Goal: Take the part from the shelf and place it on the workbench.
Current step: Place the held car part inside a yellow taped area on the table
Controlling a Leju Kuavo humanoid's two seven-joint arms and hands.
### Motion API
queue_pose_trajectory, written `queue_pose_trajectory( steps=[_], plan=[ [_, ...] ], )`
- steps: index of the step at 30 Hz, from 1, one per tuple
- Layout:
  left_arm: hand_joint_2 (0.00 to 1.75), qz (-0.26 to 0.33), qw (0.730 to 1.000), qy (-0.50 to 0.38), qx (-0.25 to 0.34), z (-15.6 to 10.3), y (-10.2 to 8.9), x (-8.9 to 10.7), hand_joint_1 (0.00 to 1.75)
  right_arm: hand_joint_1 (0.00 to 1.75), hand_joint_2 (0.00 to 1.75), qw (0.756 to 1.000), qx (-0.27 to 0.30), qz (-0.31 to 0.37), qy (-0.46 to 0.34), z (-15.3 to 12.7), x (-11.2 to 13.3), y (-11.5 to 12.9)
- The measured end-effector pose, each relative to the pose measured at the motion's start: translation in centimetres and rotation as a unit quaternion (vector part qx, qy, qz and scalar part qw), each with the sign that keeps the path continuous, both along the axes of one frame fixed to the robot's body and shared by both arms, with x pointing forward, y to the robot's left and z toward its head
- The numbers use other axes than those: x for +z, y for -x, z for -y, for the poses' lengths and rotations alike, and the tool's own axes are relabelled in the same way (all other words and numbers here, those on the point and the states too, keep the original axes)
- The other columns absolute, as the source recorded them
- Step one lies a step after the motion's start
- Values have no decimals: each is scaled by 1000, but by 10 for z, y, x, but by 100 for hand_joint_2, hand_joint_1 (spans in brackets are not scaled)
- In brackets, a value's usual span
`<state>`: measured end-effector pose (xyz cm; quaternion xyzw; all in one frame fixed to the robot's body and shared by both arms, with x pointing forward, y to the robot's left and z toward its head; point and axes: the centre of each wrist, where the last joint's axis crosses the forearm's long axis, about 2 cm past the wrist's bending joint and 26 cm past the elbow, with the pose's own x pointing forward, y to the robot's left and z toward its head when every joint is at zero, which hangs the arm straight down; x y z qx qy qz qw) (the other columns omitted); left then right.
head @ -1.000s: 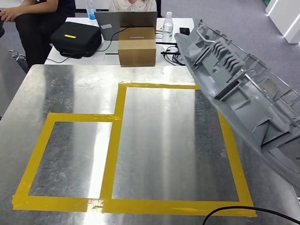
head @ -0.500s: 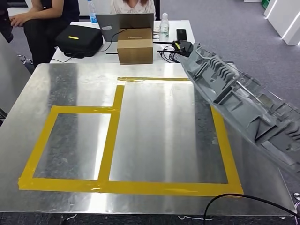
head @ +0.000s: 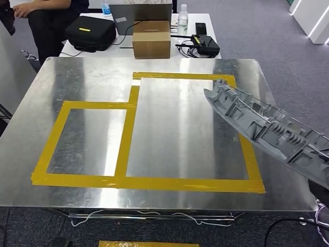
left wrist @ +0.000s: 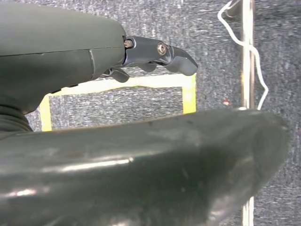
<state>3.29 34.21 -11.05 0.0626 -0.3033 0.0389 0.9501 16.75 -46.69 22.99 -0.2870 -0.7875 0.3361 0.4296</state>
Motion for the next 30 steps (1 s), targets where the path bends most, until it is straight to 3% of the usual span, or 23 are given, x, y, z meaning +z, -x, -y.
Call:
queue_pose_trajectory(
  steps=[8, 13, 17, 23, 30],
  plan=[
    [0, -1, 1000, 7, -18, -1, 0, 0, 0, 175, 175, 972, -140, -153, 112, 42, -45, -23],
    [0, 0, 999, 8, -31, -6, -4, 1, 0, 175, 175, 935, -219, -221, 168, 66, -64, -53],
    [0, -3, 999, 12, -40, -6, -8, 1, 0, 175, 175, 905, -246, -270, 217, 79, -77, -78],
    [0, -6, 998, 14, -53, -4, -10, 2, 0, 175, 175, 880, -222, -314, 280, 78, -109, -97],
    [0, -6, 997, 11, -70, -5, -21, 3, 0, 175, 175, 881, -109, -258, 381, 40, -119, -135]
  ],
)
